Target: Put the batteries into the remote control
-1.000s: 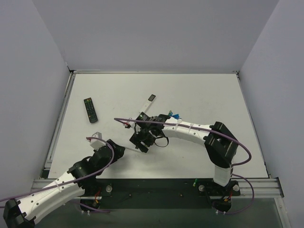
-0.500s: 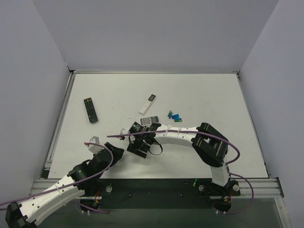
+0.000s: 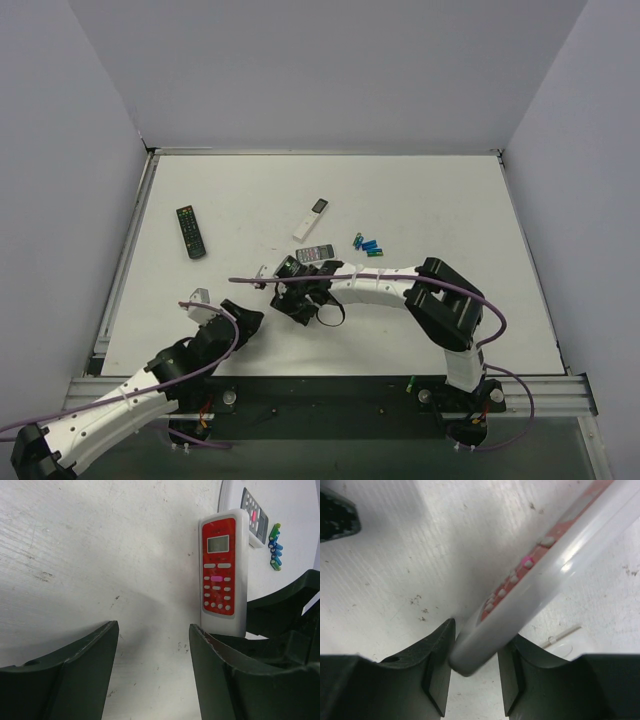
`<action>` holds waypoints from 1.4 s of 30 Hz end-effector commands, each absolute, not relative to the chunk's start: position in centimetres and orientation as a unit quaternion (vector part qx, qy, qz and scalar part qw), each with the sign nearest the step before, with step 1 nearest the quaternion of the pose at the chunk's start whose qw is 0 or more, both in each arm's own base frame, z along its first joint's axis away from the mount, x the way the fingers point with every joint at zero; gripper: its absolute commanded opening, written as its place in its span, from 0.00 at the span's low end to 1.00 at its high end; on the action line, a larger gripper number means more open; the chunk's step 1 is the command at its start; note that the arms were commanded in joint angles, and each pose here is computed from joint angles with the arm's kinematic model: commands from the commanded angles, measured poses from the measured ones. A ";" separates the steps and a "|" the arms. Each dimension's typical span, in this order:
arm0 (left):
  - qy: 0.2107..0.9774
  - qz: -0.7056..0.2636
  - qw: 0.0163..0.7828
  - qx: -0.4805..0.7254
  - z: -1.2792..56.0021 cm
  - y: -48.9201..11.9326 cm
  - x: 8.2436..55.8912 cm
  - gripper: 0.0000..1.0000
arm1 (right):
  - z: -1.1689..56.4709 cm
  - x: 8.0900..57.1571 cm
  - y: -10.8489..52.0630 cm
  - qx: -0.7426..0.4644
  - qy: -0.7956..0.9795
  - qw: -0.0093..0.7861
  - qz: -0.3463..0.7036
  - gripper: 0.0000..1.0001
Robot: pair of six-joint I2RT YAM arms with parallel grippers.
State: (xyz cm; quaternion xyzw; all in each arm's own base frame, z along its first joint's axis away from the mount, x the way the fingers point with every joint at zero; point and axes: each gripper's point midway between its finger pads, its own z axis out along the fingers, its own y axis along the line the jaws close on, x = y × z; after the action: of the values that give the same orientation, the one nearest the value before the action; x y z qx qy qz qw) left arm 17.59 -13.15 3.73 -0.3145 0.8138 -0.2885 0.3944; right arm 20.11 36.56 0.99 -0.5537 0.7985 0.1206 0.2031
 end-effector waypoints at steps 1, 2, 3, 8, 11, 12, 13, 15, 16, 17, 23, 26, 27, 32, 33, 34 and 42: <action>0.775 -0.329 0.403 -0.358 5.7 -13.9 19.0 0.68 | 1.6 20.6 35.2 -0.515 0.821 0.210 0.128 0.29; 0.773 -0.332 0.403 -0.360 5.8 -14.0 19.0 0.68 | 2.0 20.7 35.3 -0.514 0.820 0.217 0.130 0.27; 0.768 -0.339 0.404 -0.365 6.1 -14.1 19.2 0.68 | 1.8 20.4 35.1 -0.514 0.820 0.213 0.133 0.25; 0.736 -0.370 0.418 -0.381 7.9 -14.8 20.7 0.68 | 1.4 19.5 35.2 -0.503 0.825 0.205 0.156 0.25; 0.732 -0.363 0.425 -0.389 8.5 -14.5 21.7 0.69 | 1.2 19.2 34.9 -0.497 0.828 0.204 0.160 0.25; 0.737 -0.352 0.422 -0.394 8.1 -14.2 22.1 0.69 | 1.2 19.2 34.8 -0.495 0.829 0.206 0.161 0.25; 0.729 -0.364 0.424 -0.396 8.9 -14.4 22.7 0.70 | 1.1 19.1 34.8 -0.494 0.829 0.207 0.161 0.25; 0.735 -0.361 0.413 -0.398 8.7 -14.5 23.2 0.71 | 1.1 19.1 34.7 -0.494 0.828 0.209 0.163 0.25; 0.723 -0.366 0.420 -0.408 9.2 -14.1 24.1 0.71 | 1.1 19.0 34.8 -0.496 0.827 0.211 0.164 0.25; 0.723 -0.366 0.423 -0.405 9.5 -14.1 24.6 0.72 | 0.9 19.1 34.7 -0.495 0.827 0.210 0.161 0.25; 0.740 -0.361 0.420 -0.381 10.3 -15.3 27.1 0.75 | 0.6 19.1 34.7 -0.499 0.826 0.210 0.159 0.26; 0.740 -0.368 0.421 -0.373 10.9 -16.0 28.2 0.76 | 0.5 19.1 34.6 -0.500 0.825 0.211 0.158 0.27; 0.745 -0.367 0.416 -0.372 10.6 -16.3 28.4 0.77 | 0.4 19.0 34.5 -0.500 0.825 0.210 0.157 0.27; 0.756 -0.366 0.414 -0.350 11.2 -17.3 29.8 0.78 | 0.6 19.1 34.6 -0.499 0.824 0.215 0.159 0.30; 0.764 -0.358 0.409 -0.346 10.6 -17.5 29.9 0.78 | 0.6 19.1 34.7 -0.499 0.824 0.217 0.160 0.30; 0.767 -0.358 0.408 -0.342 10.9 -17.8 30.2 0.78 | 0.7 19.1 34.7 -0.499 0.823 0.218 0.160 0.30; 0.811 -0.330 0.375 -0.305 8.7 -19.0 30.1 0.78 | 0.9 19.3 34.8 -0.494 0.824 0.226 0.164 0.37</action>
State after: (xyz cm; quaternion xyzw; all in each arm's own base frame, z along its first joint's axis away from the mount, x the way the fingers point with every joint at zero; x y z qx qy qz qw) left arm 29.33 -16.27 6.41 -0.3549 0.8052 -0.2882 0.3777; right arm 20.21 35.15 1.03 -0.4824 0.8284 0.1612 0.2349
